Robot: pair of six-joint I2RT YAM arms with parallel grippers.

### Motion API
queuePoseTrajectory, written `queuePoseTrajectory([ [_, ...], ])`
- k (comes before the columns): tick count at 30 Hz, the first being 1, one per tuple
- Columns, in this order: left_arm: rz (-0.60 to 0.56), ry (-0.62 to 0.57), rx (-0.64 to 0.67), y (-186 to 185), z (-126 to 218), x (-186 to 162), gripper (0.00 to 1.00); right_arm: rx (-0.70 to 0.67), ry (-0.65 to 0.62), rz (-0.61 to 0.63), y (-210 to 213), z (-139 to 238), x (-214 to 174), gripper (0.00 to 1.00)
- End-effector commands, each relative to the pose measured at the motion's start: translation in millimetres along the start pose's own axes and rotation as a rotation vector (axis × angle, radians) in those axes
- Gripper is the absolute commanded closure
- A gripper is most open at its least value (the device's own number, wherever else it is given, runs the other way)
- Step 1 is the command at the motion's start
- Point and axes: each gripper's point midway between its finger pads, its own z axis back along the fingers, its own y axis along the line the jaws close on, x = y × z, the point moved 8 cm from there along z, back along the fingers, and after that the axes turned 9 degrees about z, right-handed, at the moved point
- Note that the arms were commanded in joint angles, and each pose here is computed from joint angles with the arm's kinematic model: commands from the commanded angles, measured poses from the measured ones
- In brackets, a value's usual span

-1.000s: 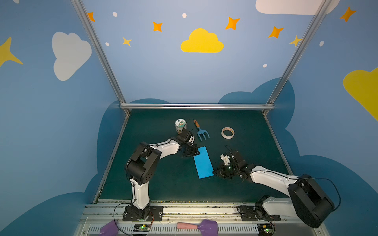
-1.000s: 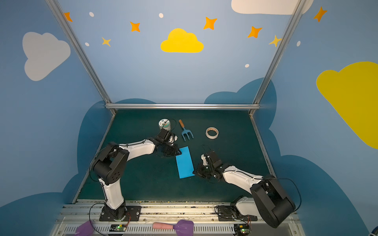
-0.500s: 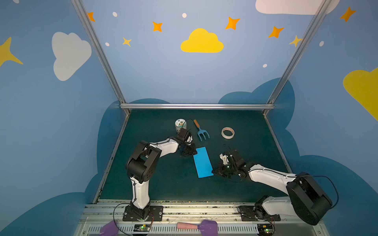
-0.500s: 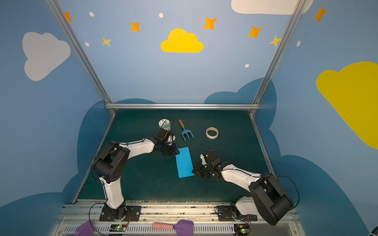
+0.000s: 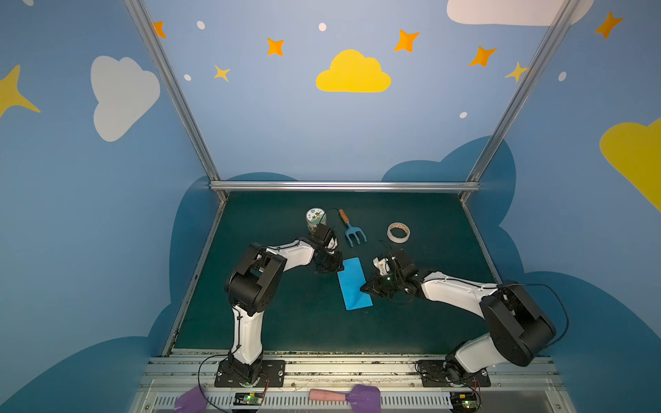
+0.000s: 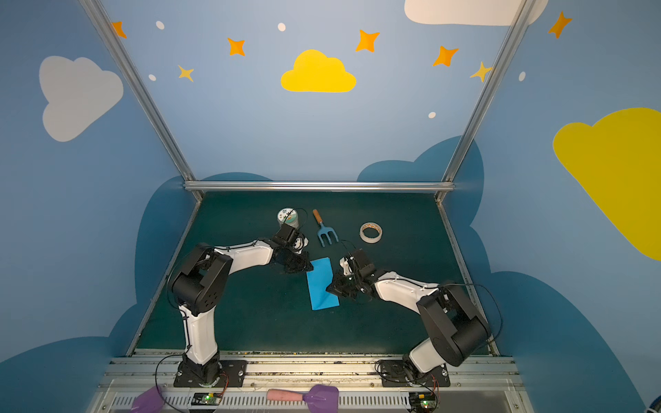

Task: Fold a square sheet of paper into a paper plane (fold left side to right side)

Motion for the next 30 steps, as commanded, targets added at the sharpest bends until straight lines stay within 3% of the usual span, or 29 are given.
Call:
queuePoseTrajectory([
  [1,0.0,0.042,0.033,8.6,-6.1,-5.8,0.87,0.029,0.012,0.038,9.0,-7.3,8.3,1.0],
  [30,-0.015,0.056,0.027,6.4,-5.3,-9.2,0.9,0.041,0.069,-0.003,-1.1,-57.1,26.2,1.0],
])
